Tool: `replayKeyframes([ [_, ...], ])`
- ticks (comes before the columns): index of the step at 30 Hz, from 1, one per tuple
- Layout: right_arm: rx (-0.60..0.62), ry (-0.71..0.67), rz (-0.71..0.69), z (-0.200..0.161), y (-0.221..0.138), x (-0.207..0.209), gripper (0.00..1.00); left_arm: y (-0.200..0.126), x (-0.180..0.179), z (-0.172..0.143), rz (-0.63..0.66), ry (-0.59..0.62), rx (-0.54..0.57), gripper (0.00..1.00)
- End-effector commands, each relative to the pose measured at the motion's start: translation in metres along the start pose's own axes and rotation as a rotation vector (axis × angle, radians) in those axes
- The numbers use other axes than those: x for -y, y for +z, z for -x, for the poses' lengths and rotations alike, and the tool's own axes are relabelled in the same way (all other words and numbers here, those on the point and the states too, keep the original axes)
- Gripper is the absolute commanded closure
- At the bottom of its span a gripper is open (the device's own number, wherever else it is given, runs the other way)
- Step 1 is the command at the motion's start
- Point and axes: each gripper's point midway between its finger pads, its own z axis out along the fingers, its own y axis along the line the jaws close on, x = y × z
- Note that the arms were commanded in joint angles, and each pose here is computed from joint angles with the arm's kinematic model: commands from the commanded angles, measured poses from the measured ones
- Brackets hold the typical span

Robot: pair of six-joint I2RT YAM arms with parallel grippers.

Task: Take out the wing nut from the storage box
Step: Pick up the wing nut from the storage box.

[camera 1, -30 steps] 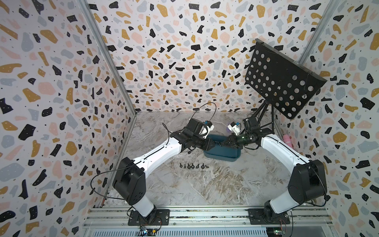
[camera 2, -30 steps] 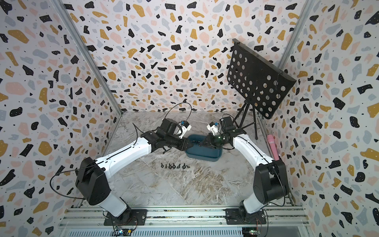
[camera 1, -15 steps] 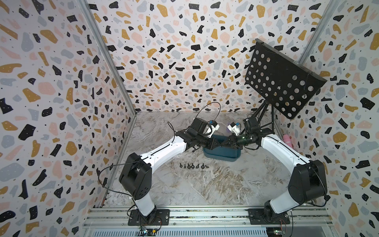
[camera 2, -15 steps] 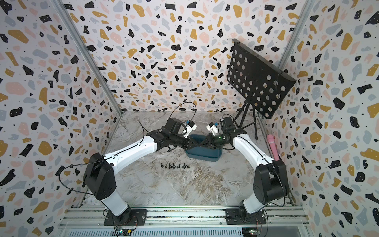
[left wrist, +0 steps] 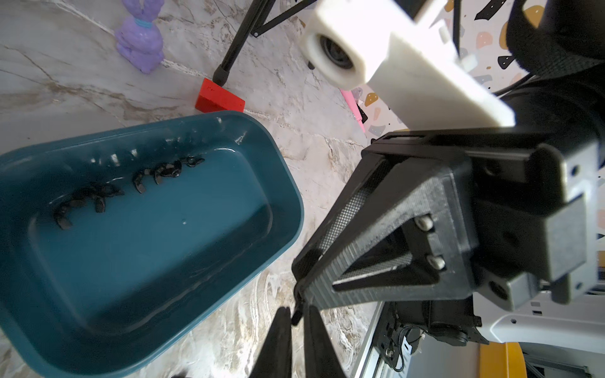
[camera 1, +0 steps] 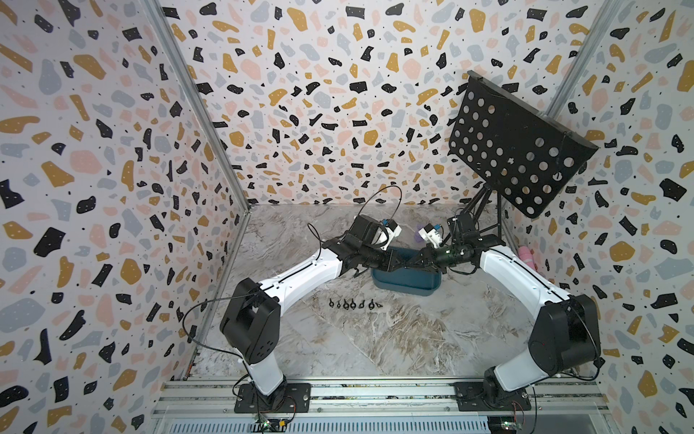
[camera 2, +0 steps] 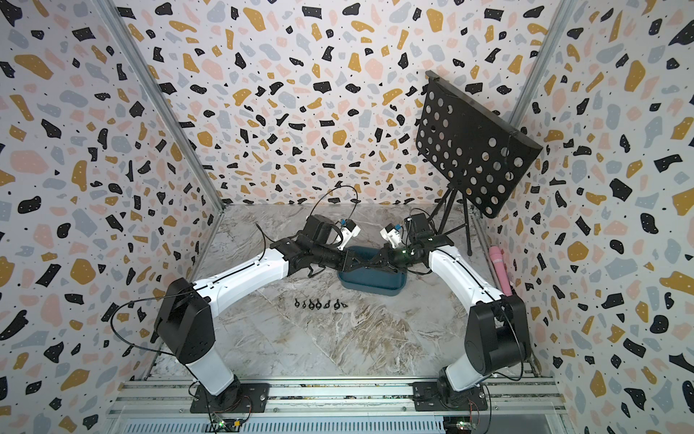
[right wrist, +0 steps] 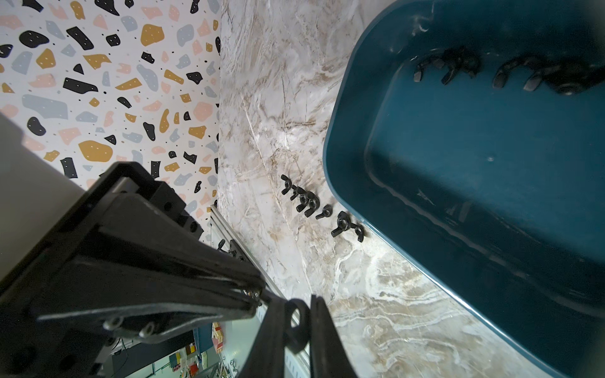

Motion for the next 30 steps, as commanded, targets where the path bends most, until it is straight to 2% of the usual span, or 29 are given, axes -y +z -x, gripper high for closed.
replayKeyframes([
  [1,0.02,-0.053,0.04,0.0,-0.011,-0.022,0.97,-0.002,-0.001,0.012,0.004,0.02,0.057,0.83],
  [7,0.024,-0.053,0.045,-0.001,-0.012,-0.023,0.97,-0.001,-0.002,0.012,0.005,0.021,0.053,0.82],
  [18,0.031,-0.043,0.047,0.003,-0.009,-0.021,0.97,0.003,0.009,0.0,-0.084,-0.002,0.009,0.83],
  [26,0.036,-0.037,0.059,0.005,-0.008,-0.022,0.97,0.002,0.011,0.002,-0.097,0.002,0.026,0.93],
  [28,0.036,-0.038,0.064,0.005,-0.008,-0.023,0.97,0.003,0.011,0.003,-0.097,0.003,0.028,1.0],
  [30,0.036,-0.039,0.065,0.005,-0.008,-0.024,0.97,0.003,0.011,0.004,-0.096,0.005,0.031,1.0],
])
